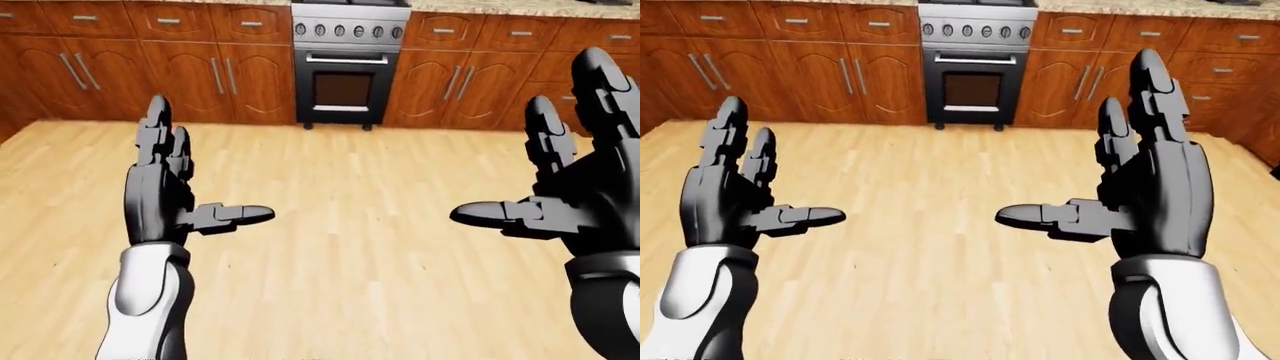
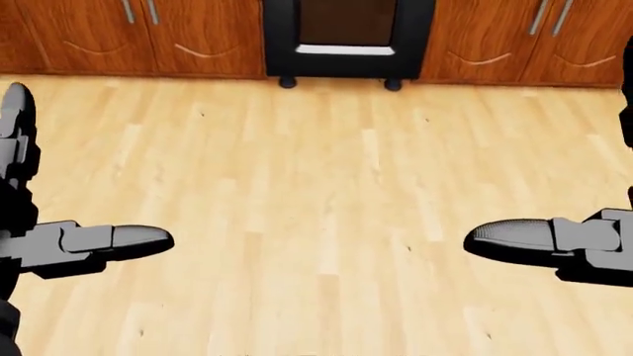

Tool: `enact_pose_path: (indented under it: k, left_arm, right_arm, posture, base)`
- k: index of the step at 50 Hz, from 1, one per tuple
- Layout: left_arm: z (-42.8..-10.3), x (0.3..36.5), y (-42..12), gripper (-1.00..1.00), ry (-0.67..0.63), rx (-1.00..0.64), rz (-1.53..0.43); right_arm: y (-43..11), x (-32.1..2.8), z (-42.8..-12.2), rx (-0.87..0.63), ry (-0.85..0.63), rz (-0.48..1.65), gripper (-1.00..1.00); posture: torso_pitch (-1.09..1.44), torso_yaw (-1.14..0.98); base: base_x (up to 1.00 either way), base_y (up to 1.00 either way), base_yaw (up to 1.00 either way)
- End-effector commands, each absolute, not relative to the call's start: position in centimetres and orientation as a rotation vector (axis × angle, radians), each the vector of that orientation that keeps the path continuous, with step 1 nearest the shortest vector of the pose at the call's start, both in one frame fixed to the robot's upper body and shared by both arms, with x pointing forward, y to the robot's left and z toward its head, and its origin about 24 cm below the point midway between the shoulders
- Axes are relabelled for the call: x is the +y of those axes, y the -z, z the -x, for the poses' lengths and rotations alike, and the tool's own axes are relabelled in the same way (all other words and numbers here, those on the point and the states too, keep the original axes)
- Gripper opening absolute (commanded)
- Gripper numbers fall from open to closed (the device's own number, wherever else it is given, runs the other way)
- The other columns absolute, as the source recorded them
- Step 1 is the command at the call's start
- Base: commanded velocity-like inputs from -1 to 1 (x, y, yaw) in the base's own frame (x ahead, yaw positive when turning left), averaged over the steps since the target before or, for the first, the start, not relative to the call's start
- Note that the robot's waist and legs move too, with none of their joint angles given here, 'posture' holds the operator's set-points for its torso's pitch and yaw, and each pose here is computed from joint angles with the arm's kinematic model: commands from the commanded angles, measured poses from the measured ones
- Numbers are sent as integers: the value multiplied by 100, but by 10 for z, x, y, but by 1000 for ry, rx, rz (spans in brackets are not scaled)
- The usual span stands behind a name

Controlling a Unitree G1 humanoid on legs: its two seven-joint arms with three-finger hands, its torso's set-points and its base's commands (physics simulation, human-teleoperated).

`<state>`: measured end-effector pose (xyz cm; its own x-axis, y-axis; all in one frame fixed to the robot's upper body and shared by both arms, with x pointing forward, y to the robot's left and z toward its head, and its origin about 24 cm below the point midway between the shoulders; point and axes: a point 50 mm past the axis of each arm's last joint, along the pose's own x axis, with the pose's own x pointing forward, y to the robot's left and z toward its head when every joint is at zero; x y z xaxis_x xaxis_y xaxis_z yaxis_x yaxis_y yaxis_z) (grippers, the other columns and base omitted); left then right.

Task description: Navigate to the stove.

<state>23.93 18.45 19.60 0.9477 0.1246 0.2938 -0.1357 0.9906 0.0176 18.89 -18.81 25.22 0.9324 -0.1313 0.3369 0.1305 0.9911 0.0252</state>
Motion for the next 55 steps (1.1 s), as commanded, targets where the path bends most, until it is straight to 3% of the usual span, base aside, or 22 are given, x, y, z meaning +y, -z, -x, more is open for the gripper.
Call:
enact_pose_path:
  k: [1, 55]
  left_arm:
    - [-234, 182, -212, 100, -119, -394, -41]
    - [-235, 180, -210, 100, -108, -390, -48]
  right_arm:
    - [-262, -190, -184, -417, 151, -8, 100]
    - [-263, -193, -183, -422, 167, -14, 100]
  posture:
    - [0, 0]
    - [0, 0]
  base:
    - [0, 0, 0]
    - [36, -14, 0]
